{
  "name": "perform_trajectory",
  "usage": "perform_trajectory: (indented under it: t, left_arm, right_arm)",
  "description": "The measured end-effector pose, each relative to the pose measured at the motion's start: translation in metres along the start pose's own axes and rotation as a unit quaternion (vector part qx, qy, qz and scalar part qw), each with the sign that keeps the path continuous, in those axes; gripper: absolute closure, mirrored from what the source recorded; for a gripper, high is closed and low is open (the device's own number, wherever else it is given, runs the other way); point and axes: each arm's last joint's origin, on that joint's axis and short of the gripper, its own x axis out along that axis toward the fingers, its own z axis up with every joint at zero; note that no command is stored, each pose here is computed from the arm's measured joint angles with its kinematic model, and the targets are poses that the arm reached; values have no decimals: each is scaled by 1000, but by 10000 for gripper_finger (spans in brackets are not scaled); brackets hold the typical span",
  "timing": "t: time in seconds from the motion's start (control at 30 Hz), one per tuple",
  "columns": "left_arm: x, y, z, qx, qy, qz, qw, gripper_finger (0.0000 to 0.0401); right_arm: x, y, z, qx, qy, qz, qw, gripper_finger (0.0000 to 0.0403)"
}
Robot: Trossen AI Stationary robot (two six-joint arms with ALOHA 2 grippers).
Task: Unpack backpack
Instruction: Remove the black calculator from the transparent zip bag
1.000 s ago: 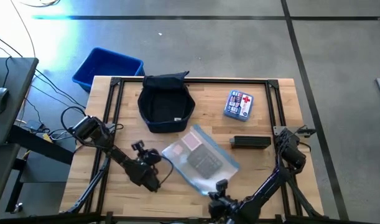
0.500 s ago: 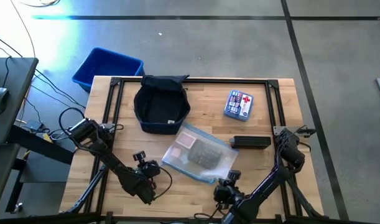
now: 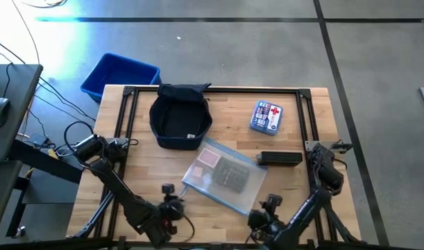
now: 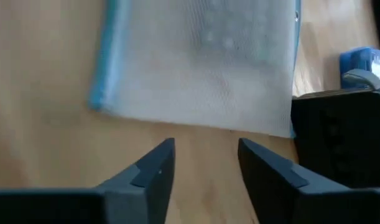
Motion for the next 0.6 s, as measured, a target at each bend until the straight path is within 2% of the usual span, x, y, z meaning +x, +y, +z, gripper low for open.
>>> perform_trajectory:
  t: [0.13,0.23,0.37,0.47,0.6]
  left_arm:
    - [22,-5,6,131,-29,40,990,276]
    - [41,-1,4,195,-14,81,977,257]
    - [70,4,0,232,23,104,967,241]
    - [87,7,-3,242,45,115,962,237]
    - [94,13,-6,243,65,132,959,238]
  right_arm:
    - [-24,2,1,17,-76,21,997,208]
    - [-30,2,1,21,-115,21,993,204]
    - [-31,2,2,23,-130,18,991,204]
    - [-28,10,7,33,-177,35,983,204]
    - [-17,26,25,-8,-233,60,971,204]
